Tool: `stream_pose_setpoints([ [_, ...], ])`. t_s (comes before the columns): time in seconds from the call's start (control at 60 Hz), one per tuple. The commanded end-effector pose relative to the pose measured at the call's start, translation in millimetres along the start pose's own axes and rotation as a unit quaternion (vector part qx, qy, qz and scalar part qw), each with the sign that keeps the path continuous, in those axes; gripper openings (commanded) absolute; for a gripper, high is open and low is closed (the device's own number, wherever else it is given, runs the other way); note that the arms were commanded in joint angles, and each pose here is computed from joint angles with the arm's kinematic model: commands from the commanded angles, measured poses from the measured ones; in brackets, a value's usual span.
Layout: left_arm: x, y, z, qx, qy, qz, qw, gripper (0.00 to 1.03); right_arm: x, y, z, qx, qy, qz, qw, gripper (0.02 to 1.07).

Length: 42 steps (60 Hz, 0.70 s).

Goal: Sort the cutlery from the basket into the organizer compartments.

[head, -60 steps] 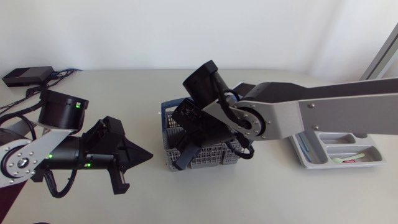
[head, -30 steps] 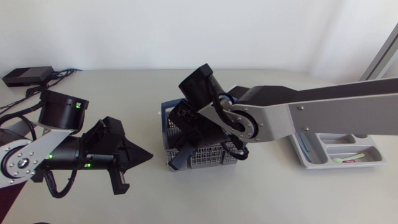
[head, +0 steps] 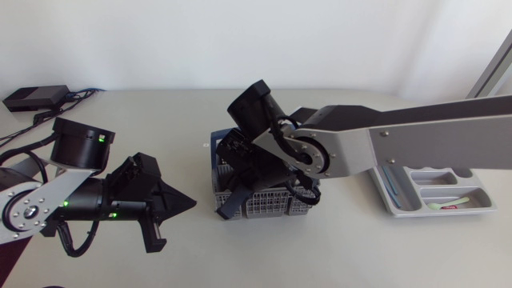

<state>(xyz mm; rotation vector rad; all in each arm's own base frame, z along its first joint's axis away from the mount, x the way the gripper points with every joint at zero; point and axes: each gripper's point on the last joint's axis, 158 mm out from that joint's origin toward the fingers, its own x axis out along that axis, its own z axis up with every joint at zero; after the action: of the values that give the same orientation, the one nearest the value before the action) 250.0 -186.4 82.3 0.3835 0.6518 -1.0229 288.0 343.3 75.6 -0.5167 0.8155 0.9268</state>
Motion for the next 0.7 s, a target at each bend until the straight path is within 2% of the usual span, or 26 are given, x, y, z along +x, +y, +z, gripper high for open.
stream_pose_setpoints([
  [0.0, 2, -5, -9, -0.003, 0.005, -0.008, 1.000, 0.04, -2, 0, 2, 0.009, 0.008, -0.003, 1.000, 0.08],
  [0.433, 2, -7, -8, -0.001, 0.003, -0.009, 1.000, 0.04, -20, -1, 25, 0.008, 0.001, -0.003, 1.000, 0.08],
  [0.683, 1, -9, -10, 0.000, 0.003, -0.009, 1.000, 0.04, -49, -2, 42, 0.006, 0.009, -0.004, 1.000, 0.08],
])
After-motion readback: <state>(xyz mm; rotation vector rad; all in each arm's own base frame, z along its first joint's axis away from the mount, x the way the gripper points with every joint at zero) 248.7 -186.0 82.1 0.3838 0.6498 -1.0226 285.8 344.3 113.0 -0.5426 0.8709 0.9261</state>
